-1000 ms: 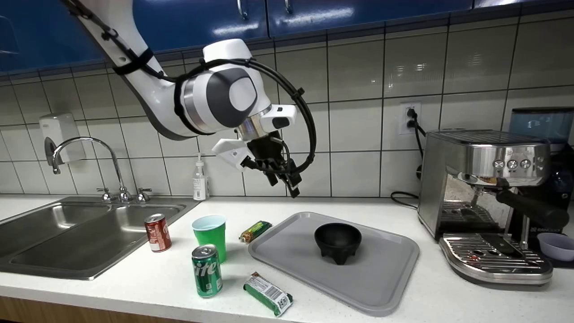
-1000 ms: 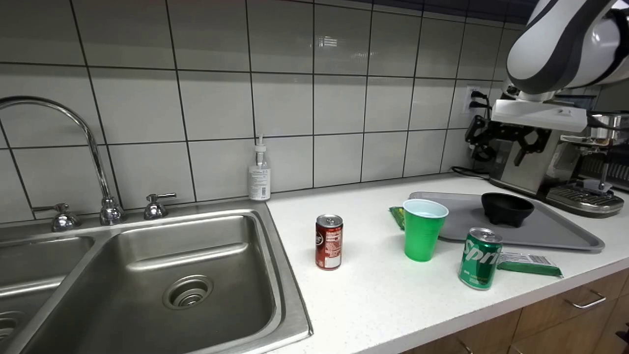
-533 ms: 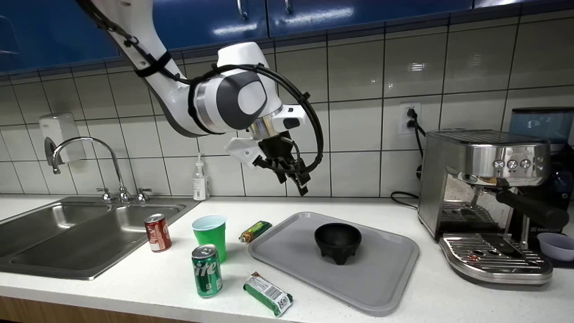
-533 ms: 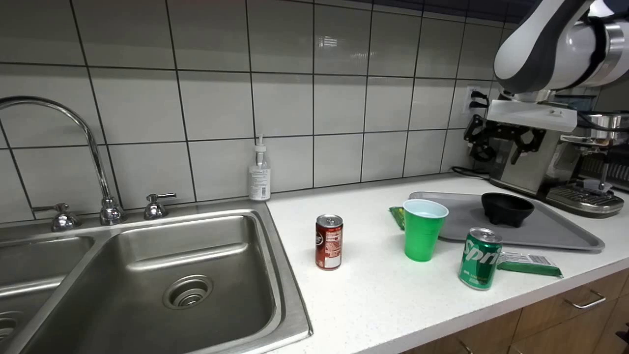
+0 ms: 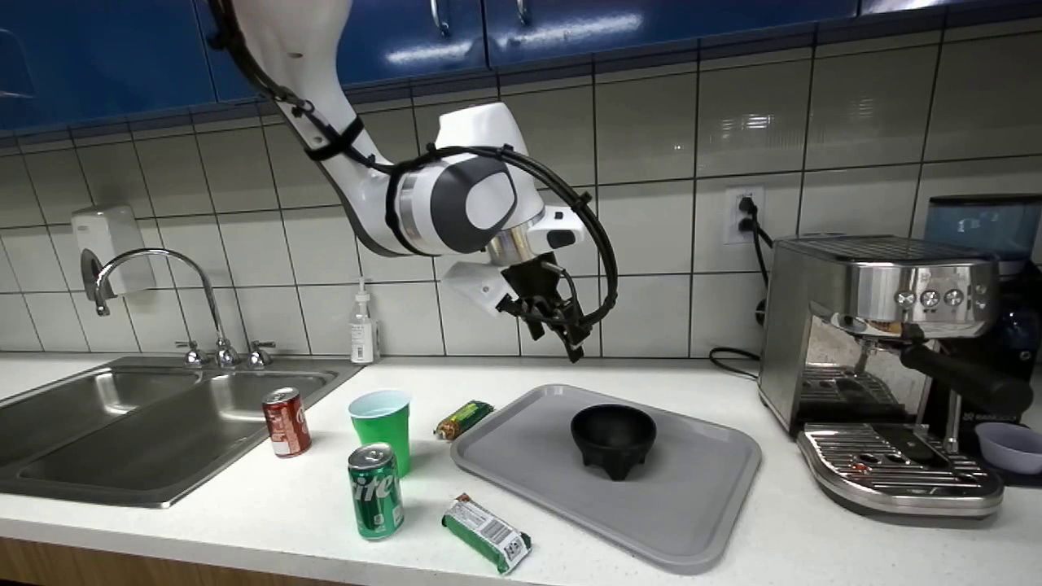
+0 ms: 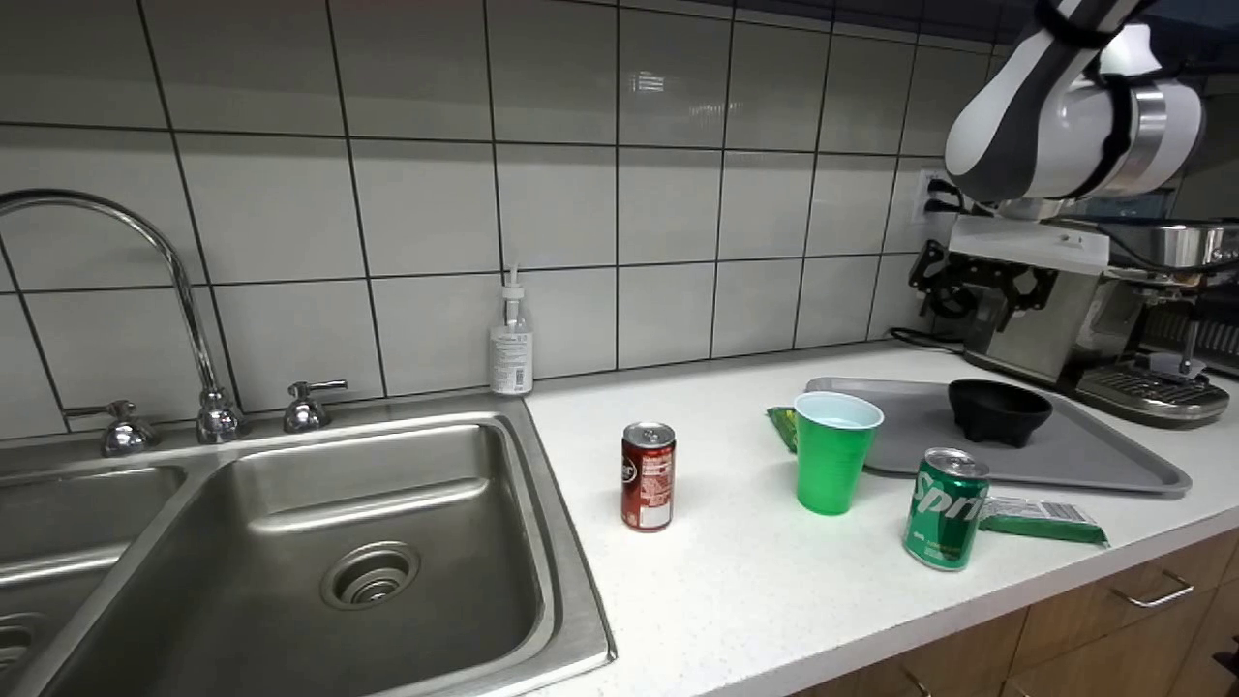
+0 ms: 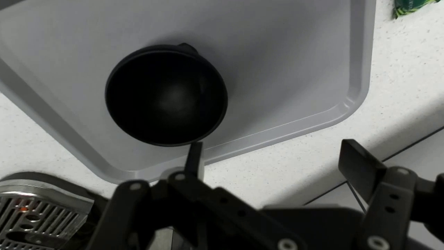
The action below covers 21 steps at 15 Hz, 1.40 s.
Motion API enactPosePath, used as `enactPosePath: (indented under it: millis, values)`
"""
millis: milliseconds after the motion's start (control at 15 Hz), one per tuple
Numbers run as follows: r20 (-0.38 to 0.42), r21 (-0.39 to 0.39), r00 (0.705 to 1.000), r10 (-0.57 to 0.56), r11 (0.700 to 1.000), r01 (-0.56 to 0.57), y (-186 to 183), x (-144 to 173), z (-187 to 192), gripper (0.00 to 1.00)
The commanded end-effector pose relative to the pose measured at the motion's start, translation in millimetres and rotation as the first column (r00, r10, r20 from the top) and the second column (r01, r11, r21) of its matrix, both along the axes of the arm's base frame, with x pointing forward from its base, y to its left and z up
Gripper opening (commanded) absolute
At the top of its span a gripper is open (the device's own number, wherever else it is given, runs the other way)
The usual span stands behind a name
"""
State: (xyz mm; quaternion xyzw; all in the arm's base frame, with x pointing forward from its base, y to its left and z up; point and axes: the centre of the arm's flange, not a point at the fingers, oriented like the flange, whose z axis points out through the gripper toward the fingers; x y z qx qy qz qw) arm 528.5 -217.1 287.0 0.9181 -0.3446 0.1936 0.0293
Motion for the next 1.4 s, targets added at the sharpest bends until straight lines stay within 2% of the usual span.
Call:
enactPosePath:
  millis: [0, 533, 1333]
  values:
    - [-0.021, 0.009, 1.0, 0.011, 1.0, -0.011, -26.0, 26.8, -15.4, 1.0]
    - [-0.081, -0.003, 0.997, 0.016, 1.0, -0.017, -42.8, 44.6, -49.5, 1.0]
    - [-0.181, -0.003, 0.984, 0.001, 1.0, -0.001, -49.4, 46.1, -94.2, 1.0]
